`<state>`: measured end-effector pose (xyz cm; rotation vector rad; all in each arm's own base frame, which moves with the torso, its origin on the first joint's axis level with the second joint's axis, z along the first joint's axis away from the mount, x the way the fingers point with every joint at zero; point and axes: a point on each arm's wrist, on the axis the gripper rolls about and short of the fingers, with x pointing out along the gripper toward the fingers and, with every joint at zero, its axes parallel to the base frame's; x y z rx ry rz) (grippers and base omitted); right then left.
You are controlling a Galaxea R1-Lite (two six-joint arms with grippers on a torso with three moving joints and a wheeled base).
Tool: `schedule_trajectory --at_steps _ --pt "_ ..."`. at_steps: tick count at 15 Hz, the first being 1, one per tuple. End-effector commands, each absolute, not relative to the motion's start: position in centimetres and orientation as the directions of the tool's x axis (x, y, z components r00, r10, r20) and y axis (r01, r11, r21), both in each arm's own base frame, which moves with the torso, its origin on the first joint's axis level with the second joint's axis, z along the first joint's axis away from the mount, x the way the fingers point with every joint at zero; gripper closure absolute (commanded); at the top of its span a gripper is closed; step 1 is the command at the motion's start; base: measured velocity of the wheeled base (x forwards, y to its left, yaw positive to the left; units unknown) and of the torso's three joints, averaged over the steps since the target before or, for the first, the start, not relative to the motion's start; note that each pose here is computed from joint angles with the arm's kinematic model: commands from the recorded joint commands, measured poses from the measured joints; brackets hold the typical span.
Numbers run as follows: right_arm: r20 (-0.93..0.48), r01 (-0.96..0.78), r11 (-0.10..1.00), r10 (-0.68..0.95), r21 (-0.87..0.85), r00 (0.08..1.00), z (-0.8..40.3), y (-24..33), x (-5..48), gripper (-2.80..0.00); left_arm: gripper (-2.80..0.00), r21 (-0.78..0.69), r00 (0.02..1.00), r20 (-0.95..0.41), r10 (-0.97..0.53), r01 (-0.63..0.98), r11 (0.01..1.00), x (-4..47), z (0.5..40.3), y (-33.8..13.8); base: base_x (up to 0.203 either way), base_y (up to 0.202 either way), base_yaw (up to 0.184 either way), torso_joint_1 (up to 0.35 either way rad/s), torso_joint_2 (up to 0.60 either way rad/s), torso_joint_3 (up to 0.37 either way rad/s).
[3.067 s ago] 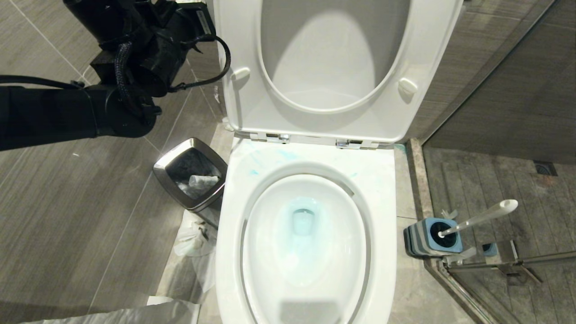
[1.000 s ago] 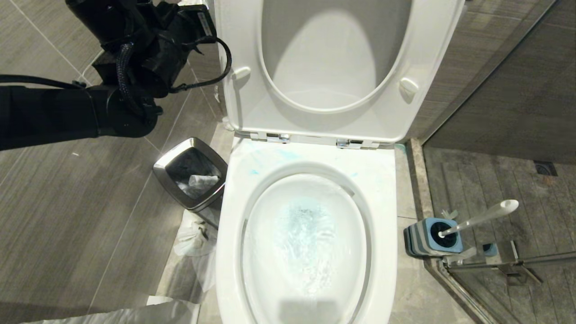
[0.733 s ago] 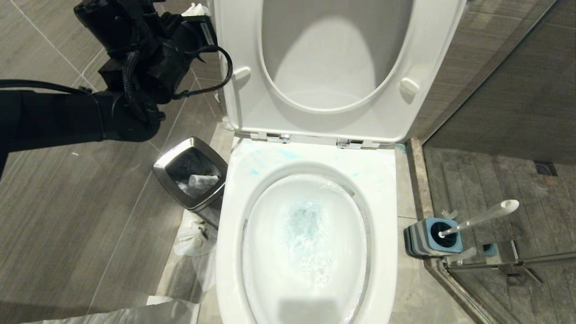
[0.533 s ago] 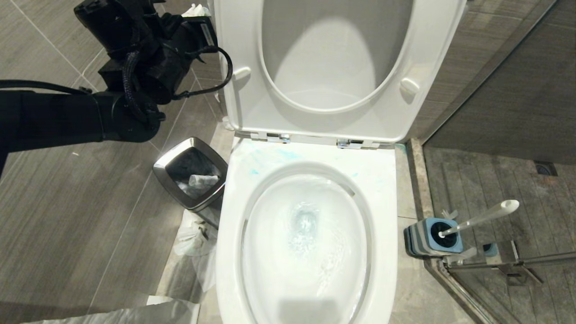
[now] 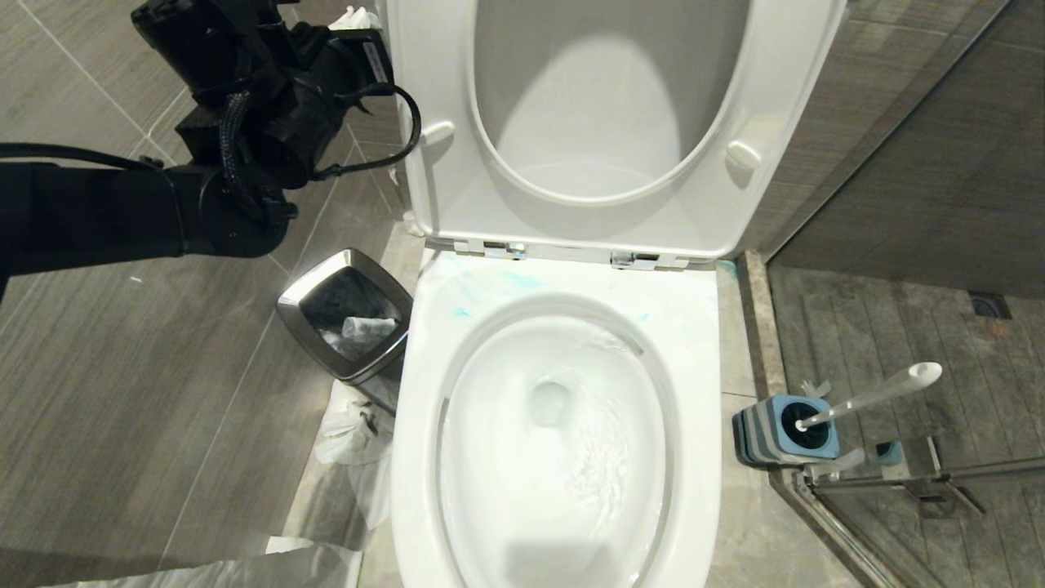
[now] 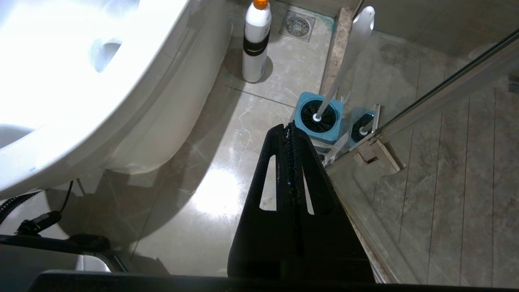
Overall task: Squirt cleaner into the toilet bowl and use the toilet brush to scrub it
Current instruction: Flush the toilet
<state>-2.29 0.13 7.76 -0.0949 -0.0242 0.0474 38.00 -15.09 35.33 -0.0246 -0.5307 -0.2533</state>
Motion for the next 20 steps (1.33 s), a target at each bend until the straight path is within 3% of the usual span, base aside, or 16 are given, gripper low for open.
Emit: schedule_trajectory --at_steps 1,12,20 --pt "0.011 -0.048 0.994 0.049 -0.096 0.999 7.4 0.1 -2.2 0.00 0.00 0.035 0.810 0.542 -0.224 0.245 0.969 36.6 37.0 -14.8 0.000 0.000 0.000 0.000 0.00 0.000" --pt "0.011 -0.048 0.994 0.049 -0.096 0.999 7.4 0.1 -2.2 0.00 0.00 0.047 0.714 0.665 -0.219 0.253 0.966 29.2 43.2 -13.6 0.000 0.000 0.000 0.000 0.00 0.000" --pt "0.011 -0.048 0.994 0.049 -0.096 0.999 7.4 0.1 -2.2 0.00 0.00 0.050 0.706 0.671 -0.226 0.262 0.964 22.4 44.2 -10.5 0.000 0.000 0.000 0.000 0.00 0.000"
